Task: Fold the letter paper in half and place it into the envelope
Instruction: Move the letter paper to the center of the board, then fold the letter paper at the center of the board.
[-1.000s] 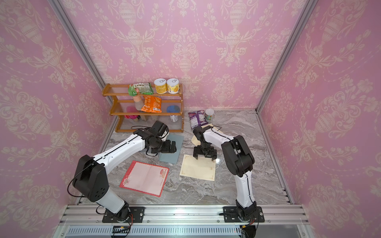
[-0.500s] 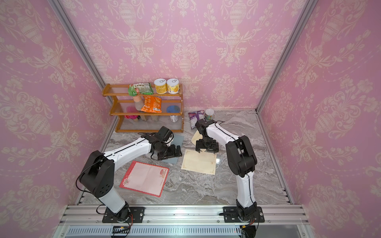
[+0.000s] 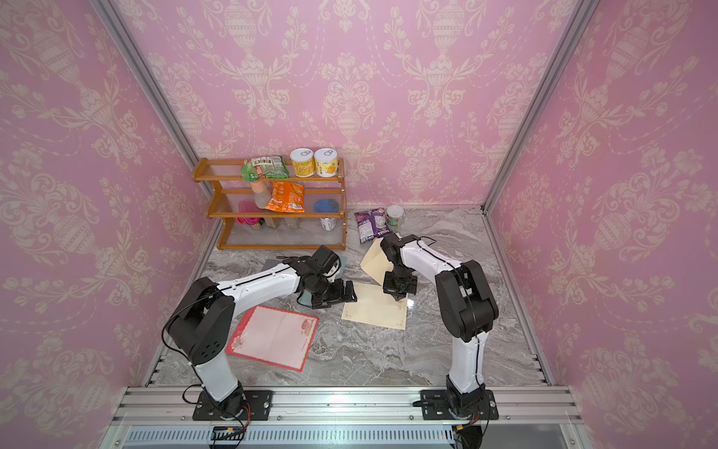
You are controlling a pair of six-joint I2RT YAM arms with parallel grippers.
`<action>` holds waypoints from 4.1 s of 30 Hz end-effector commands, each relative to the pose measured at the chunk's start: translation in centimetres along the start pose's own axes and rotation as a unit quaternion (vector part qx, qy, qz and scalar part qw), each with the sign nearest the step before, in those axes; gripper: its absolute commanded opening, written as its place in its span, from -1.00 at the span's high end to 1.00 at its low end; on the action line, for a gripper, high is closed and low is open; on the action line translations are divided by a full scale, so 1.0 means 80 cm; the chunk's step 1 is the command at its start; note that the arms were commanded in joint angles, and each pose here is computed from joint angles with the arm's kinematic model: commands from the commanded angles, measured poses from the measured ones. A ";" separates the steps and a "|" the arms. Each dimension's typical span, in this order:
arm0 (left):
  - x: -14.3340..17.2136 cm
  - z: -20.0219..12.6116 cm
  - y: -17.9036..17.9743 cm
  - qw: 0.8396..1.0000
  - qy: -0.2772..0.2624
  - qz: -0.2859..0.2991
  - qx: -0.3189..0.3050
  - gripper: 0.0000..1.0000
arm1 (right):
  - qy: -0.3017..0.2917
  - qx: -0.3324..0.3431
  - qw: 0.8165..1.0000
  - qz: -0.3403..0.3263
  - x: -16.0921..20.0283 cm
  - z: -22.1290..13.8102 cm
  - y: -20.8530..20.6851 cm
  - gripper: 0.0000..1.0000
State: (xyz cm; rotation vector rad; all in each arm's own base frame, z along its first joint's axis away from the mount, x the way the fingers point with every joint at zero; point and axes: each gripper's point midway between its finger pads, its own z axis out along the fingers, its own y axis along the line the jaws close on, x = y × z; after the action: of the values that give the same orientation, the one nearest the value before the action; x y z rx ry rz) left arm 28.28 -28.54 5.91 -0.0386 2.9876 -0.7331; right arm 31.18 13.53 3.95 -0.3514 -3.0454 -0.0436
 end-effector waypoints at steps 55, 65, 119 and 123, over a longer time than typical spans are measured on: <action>-0.020 0.021 -0.049 0.992 0.026 0.108 -0.053 1.00 | 0.046 -0.152 0.985 0.065 -0.008 0.010 0.039 1.00; -0.019 0.009 -0.046 0.992 0.021 0.105 -0.062 1.00 | 0.060 -0.170 0.980 0.082 -0.013 0.036 0.054 1.00; -0.012 0.019 -0.073 0.994 0.019 0.100 0.038 -0.99 | 0.053 -0.207 0.970 0.118 0.034 -0.013 0.020 0.88; -0.013 0.020 -0.056 0.996 0.022 0.081 0.040 -0.99 | 0.066 -0.186 0.974 0.111 0.043 0.008 0.028 1.00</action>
State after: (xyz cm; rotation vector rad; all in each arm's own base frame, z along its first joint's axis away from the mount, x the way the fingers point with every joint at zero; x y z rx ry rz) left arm 29.28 -34.62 6.01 0.2252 2.9660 -0.8759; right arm 28.92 16.07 4.92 -0.6814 -2.8598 -0.6424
